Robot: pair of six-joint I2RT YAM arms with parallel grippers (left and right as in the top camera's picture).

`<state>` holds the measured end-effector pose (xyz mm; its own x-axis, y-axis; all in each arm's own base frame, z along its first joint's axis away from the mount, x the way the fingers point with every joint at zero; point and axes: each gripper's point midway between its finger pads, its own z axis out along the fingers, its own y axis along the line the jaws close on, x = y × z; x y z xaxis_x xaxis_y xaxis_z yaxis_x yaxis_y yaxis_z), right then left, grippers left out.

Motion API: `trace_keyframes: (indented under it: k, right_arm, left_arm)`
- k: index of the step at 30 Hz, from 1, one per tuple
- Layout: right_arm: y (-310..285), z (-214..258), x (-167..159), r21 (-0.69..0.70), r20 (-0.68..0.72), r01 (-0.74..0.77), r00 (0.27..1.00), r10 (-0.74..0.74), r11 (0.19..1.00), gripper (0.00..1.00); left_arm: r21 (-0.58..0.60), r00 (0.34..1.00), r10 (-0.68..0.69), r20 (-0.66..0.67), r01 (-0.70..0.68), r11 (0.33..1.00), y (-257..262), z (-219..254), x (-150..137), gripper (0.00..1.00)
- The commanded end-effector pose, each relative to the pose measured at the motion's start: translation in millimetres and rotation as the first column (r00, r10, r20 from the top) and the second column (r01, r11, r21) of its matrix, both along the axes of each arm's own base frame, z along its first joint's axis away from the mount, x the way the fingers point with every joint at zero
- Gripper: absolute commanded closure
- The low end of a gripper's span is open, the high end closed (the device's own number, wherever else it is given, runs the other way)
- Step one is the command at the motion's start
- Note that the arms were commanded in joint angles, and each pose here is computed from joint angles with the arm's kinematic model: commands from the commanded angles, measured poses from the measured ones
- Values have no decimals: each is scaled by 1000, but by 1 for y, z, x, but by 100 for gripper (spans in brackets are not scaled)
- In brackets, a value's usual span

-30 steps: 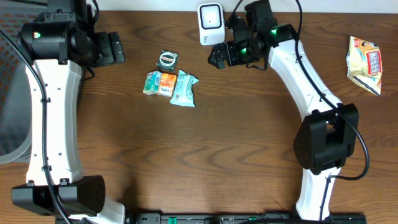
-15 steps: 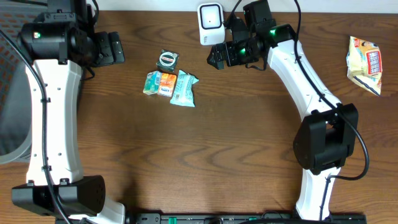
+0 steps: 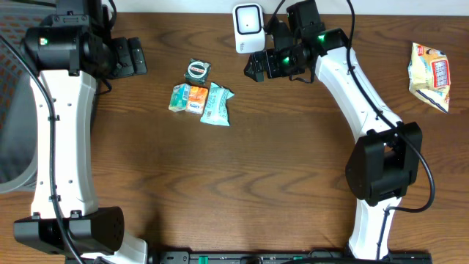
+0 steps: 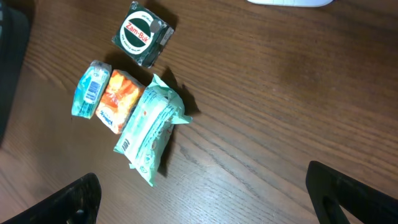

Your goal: Scan the item barcode

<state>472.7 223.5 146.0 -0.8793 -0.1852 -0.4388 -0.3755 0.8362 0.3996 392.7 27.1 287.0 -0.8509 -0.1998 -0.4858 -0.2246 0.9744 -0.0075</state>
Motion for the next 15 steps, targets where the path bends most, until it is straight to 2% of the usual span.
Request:
trace_keyframes:
  k: [1,12,15]
  right_arm:
    - [4,8,-3,15,-1,13,1000,-13,1000,1]
    - [29,9,-12,30,-3,-12,1000,12,999,1]
    - [34,7,-13,-2,11,-14,1000,14,1000,1]
  left_arm:
    - [10,1000,20,-9,-19,1000,4,-3,0,2]
    - [10,1000,20,-8,-20,1000,4,-3,0,2]
    - [10,1000,20,-9,-19,1000,4,-3,0,2]
